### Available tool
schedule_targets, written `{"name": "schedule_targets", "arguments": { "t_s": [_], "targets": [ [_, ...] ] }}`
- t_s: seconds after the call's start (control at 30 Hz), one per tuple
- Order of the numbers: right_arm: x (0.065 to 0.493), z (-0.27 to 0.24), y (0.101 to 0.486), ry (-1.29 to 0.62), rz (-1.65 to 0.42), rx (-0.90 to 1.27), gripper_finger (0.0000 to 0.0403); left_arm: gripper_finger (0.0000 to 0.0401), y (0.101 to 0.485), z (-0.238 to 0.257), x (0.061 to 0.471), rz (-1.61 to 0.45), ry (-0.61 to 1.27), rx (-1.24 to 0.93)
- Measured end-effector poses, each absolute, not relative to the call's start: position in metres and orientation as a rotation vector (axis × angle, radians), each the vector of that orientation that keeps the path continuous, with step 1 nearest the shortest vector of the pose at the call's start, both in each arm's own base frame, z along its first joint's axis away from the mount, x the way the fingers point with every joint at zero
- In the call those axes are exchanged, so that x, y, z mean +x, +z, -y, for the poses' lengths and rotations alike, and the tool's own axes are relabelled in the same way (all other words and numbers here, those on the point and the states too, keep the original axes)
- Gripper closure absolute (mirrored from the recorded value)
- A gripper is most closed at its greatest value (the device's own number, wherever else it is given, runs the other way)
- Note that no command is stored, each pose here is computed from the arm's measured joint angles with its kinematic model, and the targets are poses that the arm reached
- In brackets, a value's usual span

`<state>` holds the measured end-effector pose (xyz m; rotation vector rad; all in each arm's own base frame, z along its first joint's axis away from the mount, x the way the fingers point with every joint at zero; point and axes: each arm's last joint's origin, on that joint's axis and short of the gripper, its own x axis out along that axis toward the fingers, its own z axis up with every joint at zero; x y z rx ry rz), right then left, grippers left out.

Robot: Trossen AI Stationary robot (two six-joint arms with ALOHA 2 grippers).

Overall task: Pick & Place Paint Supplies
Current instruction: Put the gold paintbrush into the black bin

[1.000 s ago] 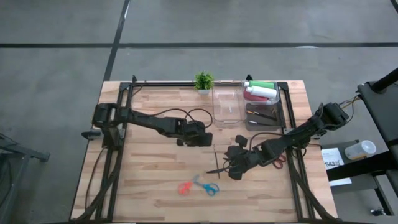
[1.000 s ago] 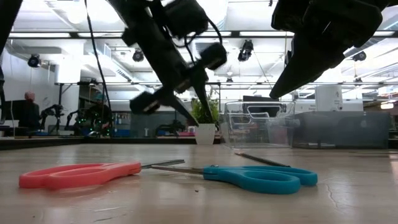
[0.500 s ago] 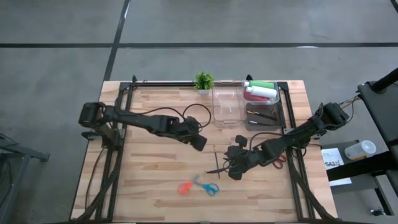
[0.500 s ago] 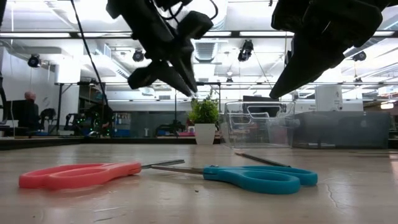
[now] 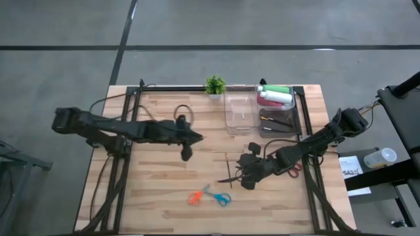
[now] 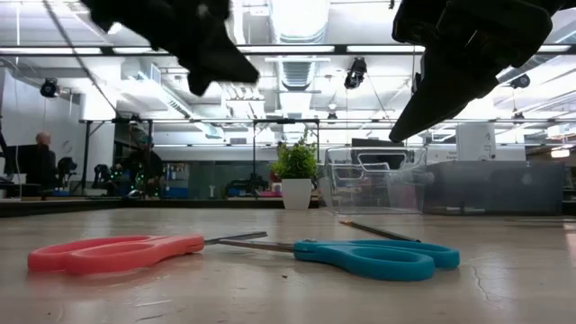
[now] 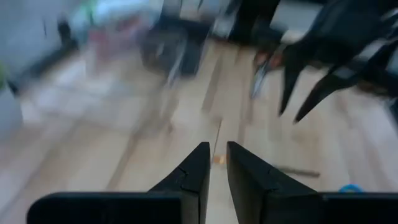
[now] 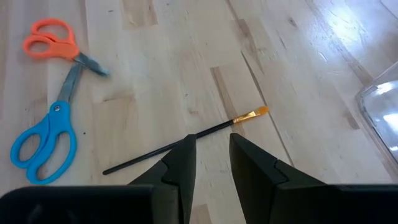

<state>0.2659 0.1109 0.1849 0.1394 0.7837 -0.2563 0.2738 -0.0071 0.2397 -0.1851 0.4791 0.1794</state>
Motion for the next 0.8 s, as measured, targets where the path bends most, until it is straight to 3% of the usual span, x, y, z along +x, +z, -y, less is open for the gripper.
{"name": "schedule_targets", "arguments": {
  "t_s": [0.43, 0.8],
  "targets": [
    [0.267, -0.111, 0.186, -0.277, -0.752, 0.138, 0.031, 0.0339, 0.246, 0.006, 0.186, -0.2, 0.063, -0.094],
    [0.268, -0.111, 0.187, -0.276, -0.751, 0.139, 0.031, 0.0339, 0.236, 0.004, 0.155, -0.128, 0.058, -0.099]
  ]
}}
